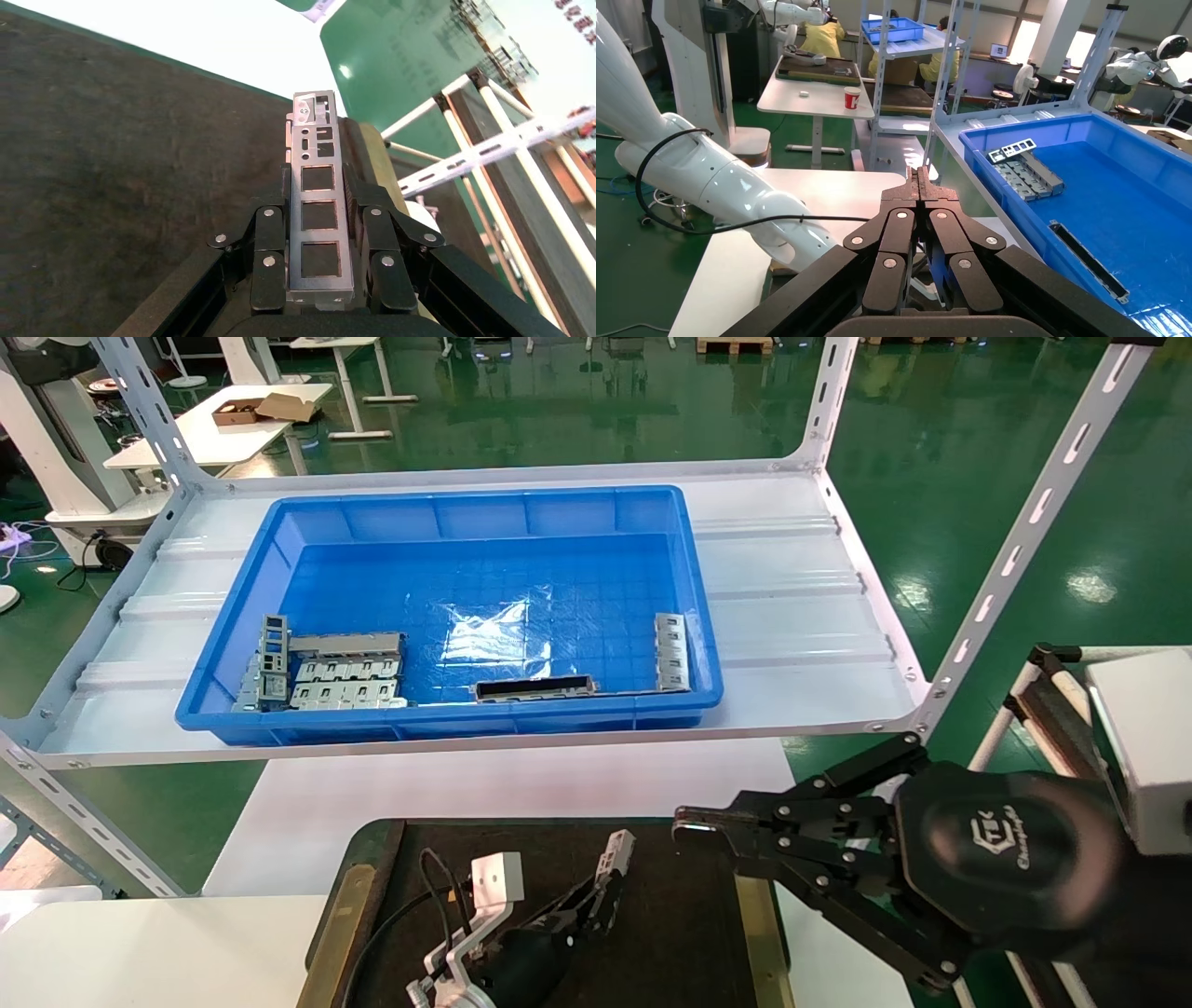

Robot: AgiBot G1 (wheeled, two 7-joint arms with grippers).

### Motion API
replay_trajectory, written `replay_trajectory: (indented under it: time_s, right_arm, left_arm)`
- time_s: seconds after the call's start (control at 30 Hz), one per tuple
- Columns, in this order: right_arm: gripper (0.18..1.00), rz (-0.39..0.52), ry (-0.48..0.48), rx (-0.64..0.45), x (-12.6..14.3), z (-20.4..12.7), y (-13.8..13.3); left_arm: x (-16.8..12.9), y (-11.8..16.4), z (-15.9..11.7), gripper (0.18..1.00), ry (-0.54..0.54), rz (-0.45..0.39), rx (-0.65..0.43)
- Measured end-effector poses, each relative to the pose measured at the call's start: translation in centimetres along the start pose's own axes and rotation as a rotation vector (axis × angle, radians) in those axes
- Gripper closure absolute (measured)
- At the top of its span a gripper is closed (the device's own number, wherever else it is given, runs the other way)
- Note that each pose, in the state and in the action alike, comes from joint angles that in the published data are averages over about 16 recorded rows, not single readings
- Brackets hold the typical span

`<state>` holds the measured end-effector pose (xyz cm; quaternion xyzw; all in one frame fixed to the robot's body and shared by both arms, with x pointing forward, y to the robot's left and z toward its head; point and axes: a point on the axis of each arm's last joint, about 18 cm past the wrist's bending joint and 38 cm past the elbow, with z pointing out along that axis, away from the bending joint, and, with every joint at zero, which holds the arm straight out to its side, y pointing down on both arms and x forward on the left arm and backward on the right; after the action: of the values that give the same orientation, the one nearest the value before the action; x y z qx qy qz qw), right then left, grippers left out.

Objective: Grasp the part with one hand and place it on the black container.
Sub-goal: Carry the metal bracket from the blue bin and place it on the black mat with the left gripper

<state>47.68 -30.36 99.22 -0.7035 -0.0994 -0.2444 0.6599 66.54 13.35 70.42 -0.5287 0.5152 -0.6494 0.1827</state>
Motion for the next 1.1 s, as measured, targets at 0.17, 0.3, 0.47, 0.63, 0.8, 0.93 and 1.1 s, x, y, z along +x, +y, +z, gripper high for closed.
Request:
replay_trajectory:
  time_s: [0.17, 0.3, 0.47, 0.63, 0.8, 0.93, 1.1]
  right_arm:
    - [0.988, 0.000, 0.000, 0.000, 0.0, 0.0, 0.0]
    - [0.988, 0.000, 0.000, 0.000, 0.0, 0.0, 0.0]
    - [0.988, 0.000, 0.000, 0.000, 0.0, 0.0, 0.0]
    - [0.988, 0.000, 0.000, 0.000, 0.0, 0.0, 0.0]
    - [0.988, 0.000, 0.000, 0.000, 0.0, 0.0, 0.0]
    - [0.988, 0.000, 0.000, 0.000, 0.0, 0.0, 0.0]
    - [0.988, 0.000, 0.000, 0.000, 0.0, 0.0, 0.0]
  left_arm:
    - [-0.6, 0.5, 0.4, 0.861, -0.038, -0.037, 0.012]
    - [-1.1, 0.9, 0.5, 0.861, -0.066, -0.058, 0.015]
    - [-1.6, 1.3, 0.6, 0.861, -0.095, -0.075, 0.018]
    - [-2.0, 1.6, 0.7, 0.861, -0.114, -0.082, 0.017]
    - [-2.3, 1.8, 0.7, 0.861, -0.128, -0.084, 0.016]
    - [-2.5, 2.0, 0.7, 0.861, -0.136, -0.085, 0.014]
    - [-2.6, 2.1, 0.8, 0.860, -0.142, -0.088, 0.010]
